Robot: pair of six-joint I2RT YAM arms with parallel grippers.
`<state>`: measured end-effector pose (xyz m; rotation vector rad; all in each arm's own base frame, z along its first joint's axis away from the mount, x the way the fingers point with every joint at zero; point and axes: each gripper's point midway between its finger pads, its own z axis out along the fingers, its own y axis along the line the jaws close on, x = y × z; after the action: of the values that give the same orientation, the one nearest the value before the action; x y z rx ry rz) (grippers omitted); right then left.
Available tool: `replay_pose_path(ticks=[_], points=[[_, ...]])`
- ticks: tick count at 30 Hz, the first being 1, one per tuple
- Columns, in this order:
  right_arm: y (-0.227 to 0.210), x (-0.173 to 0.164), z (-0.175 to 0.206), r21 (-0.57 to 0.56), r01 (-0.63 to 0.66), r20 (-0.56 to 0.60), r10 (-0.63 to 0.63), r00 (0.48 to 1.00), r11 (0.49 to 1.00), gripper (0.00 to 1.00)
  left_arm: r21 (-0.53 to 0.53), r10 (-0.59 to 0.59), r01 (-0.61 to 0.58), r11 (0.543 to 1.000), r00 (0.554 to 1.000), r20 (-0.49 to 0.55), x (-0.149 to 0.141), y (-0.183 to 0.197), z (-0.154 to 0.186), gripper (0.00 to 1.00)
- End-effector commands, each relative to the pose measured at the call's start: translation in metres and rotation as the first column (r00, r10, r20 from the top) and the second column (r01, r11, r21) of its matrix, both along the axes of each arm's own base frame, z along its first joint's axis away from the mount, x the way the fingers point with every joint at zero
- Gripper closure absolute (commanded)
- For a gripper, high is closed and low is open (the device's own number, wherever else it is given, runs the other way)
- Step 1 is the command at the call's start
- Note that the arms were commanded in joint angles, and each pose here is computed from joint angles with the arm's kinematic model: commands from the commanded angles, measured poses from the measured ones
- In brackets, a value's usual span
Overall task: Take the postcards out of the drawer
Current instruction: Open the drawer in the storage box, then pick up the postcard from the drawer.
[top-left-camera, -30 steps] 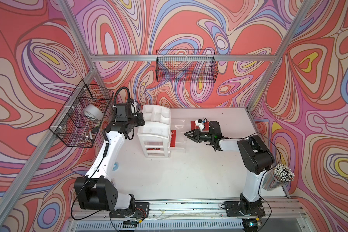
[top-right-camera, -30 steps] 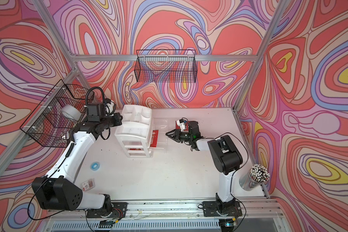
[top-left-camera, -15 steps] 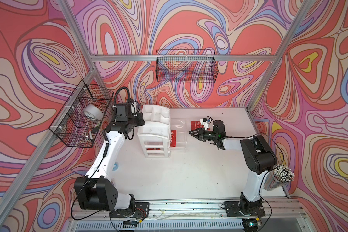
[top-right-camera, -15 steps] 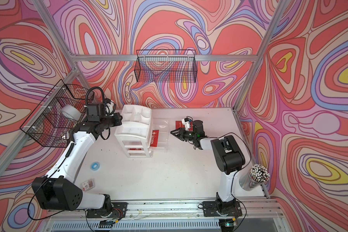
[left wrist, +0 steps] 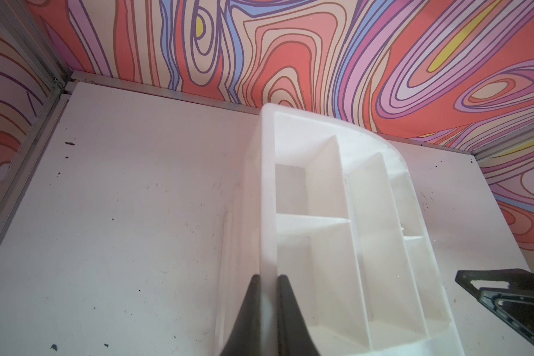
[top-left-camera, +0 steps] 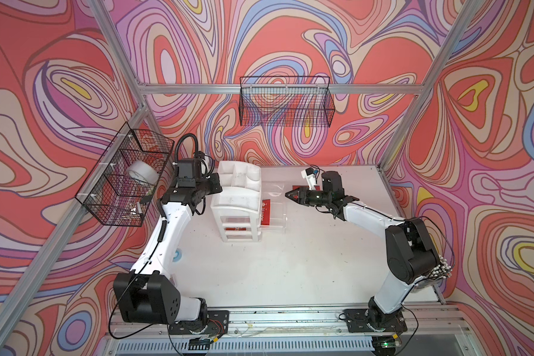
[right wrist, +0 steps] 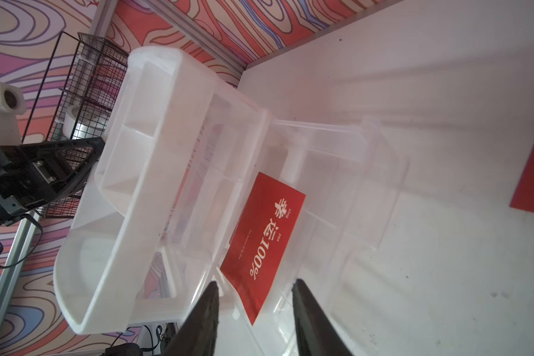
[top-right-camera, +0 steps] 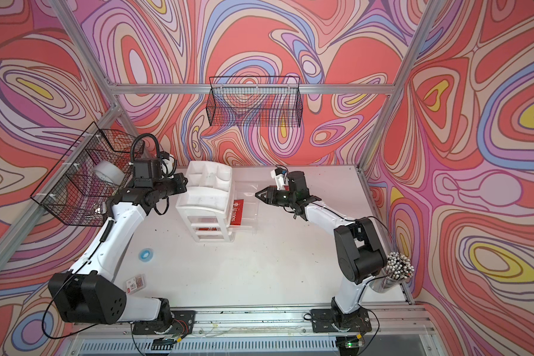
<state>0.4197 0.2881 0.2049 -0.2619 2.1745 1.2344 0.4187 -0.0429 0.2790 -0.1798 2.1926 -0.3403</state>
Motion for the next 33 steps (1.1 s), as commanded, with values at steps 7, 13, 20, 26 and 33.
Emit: replay_pose_path(ticks=[7, 13, 20, 26, 33], points=[[0.032, 0.002, -0.030, -0.308, 0.019, -0.060, -0.040, 0.997, 0.951, 0.62, -0.003, 0.045, -0.045, 0.999, 0.998, -0.034, -0.016, 0.008, -0.009, 1.00], [0.044, 0.007, -0.048, -0.415, 0.033, -0.096, -0.080, 0.992, 0.909, 0.66, -0.003, 0.043, -0.043, 0.999, 0.998, -0.034, -0.014, 0.007, -0.011, 1.00], [0.059, 0.004, -0.065, -0.466, 0.009, -0.121, -0.075, 0.990, 0.885, 0.66, -0.004, 0.039, -0.039, 0.999, 0.999, -0.038, -0.013, 0.007, -0.012, 1.00], [0.064, 0.003, -0.080, -0.488, -0.011, -0.151, -0.072, 0.986, 0.873, 0.63, -0.003, 0.037, -0.038, 0.999, 0.999, -0.040, -0.014, 0.007, -0.013, 1.00], [0.068, 0.005, -0.093, -0.503, -0.027, -0.176, -0.072, 0.982, 0.864, 0.61, 0.000, 0.037, -0.037, 0.999, 0.998, -0.043, -0.015, 0.007, -0.015, 1.00]])
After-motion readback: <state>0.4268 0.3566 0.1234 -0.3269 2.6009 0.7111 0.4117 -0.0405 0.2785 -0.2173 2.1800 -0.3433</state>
